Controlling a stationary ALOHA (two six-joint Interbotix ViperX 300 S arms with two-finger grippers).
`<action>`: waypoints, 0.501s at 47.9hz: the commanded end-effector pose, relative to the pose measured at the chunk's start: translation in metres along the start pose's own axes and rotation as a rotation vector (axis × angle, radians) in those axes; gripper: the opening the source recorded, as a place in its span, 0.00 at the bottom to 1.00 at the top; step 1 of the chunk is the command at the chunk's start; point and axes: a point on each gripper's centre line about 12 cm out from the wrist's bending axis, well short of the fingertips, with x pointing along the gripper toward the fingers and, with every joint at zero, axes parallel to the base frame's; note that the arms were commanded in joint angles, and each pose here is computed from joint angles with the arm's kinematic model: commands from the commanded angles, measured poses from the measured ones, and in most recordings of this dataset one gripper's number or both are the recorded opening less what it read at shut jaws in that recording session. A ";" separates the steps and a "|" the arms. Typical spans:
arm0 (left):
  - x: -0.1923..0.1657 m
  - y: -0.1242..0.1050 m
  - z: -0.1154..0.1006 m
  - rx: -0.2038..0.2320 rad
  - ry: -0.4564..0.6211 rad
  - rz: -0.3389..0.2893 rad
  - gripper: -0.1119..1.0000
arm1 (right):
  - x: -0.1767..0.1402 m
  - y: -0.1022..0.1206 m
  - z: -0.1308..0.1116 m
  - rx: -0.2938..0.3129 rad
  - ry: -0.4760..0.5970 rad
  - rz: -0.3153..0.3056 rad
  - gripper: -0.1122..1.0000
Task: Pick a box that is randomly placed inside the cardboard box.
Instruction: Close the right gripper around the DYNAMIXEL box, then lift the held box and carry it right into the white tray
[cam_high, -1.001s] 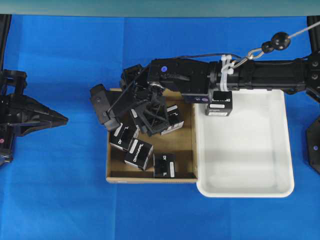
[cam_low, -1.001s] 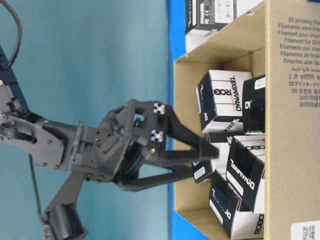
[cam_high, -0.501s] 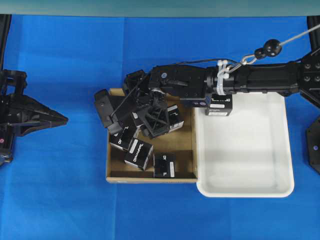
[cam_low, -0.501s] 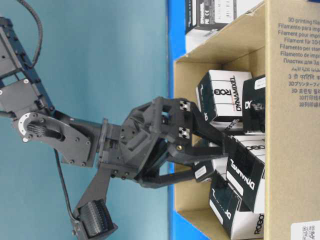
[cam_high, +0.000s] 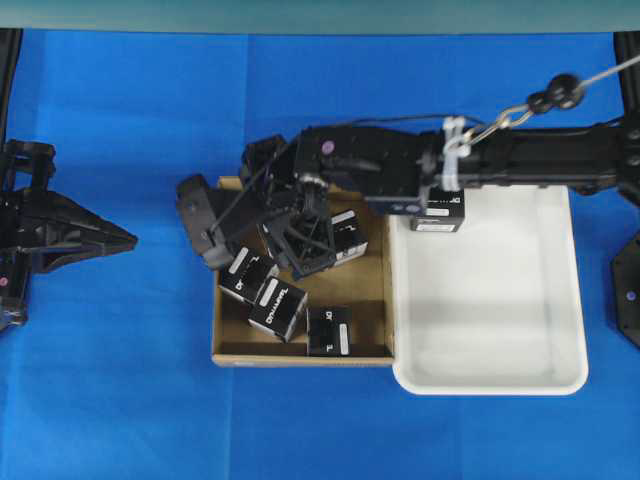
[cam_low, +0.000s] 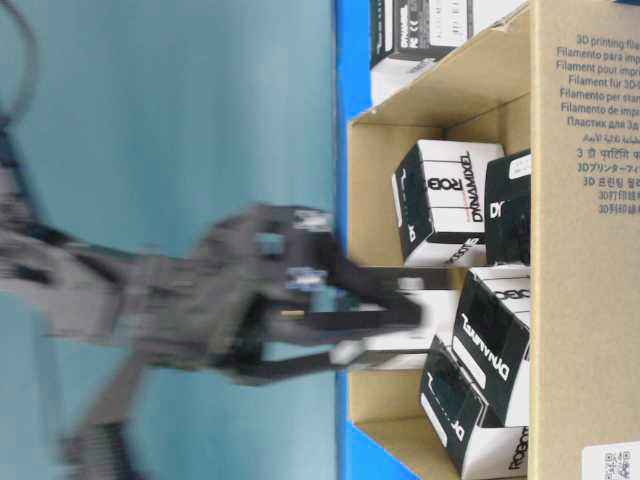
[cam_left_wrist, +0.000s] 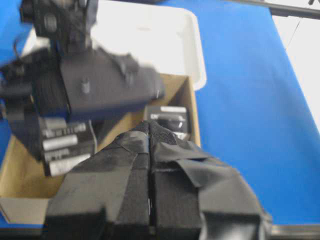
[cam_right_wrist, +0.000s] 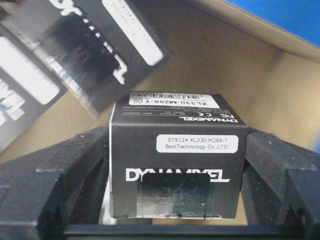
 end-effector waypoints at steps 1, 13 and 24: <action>0.000 -0.001 0.010 0.002 -0.024 -0.004 0.04 | -0.034 0.001 0.007 0.012 -0.015 -0.005 0.76; 0.000 -0.001 0.009 0.001 -0.021 -0.002 0.04 | -0.105 0.002 -0.006 0.138 0.030 0.024 0.76; 0.001 -0.001 0.010 0.001 -0.023 -0.002 0.04 | -0.168 -0.001 -0.032 0.204 0.001 0.000 0.76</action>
